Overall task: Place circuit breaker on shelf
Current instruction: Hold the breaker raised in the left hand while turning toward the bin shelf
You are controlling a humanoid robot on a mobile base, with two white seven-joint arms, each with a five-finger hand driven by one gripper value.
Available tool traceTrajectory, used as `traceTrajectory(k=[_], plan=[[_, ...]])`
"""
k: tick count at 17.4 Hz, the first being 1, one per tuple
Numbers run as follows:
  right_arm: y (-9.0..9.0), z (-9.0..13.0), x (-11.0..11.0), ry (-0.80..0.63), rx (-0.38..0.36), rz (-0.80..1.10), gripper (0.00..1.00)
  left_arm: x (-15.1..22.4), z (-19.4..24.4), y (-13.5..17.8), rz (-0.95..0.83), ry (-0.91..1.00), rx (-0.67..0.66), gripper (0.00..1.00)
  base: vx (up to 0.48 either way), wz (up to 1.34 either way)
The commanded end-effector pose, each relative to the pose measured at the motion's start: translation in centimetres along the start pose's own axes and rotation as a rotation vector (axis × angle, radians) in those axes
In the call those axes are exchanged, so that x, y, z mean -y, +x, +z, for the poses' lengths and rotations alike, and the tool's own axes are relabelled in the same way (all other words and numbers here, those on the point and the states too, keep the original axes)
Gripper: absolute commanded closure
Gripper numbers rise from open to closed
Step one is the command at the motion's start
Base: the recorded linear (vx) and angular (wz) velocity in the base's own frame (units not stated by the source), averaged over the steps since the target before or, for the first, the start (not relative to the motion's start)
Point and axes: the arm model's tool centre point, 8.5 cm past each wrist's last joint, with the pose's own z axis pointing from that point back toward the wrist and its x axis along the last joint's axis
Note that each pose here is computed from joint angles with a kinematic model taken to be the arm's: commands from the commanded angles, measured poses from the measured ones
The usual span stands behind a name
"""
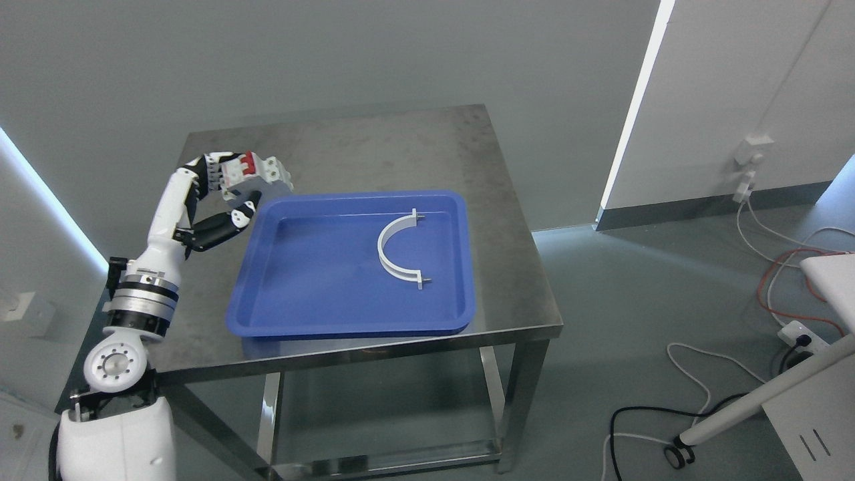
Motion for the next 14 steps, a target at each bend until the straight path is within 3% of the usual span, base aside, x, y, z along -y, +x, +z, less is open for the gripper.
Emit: traceTrajectory(k=[1,5,14], plan=[[0.1,-0.1,1.0,-0.016,0.016,0.021,0.00,-4.8,3.4,1.2,0.037,0.265,0.147,0.93,-0.140,0.12],[0.1,-0.1,1.0,-0.016,0.016,0.021,0.00,-4.7,5.7,0.7,0.028,0.289,0.123,0.91,-0.186,0.04],[0.1,-0.1,1.0,-0.016,0.016,0.021,0.00,-5.0,5.8,1.3,0.032,0.327,0.141,0.99,-0.314,0.10]])
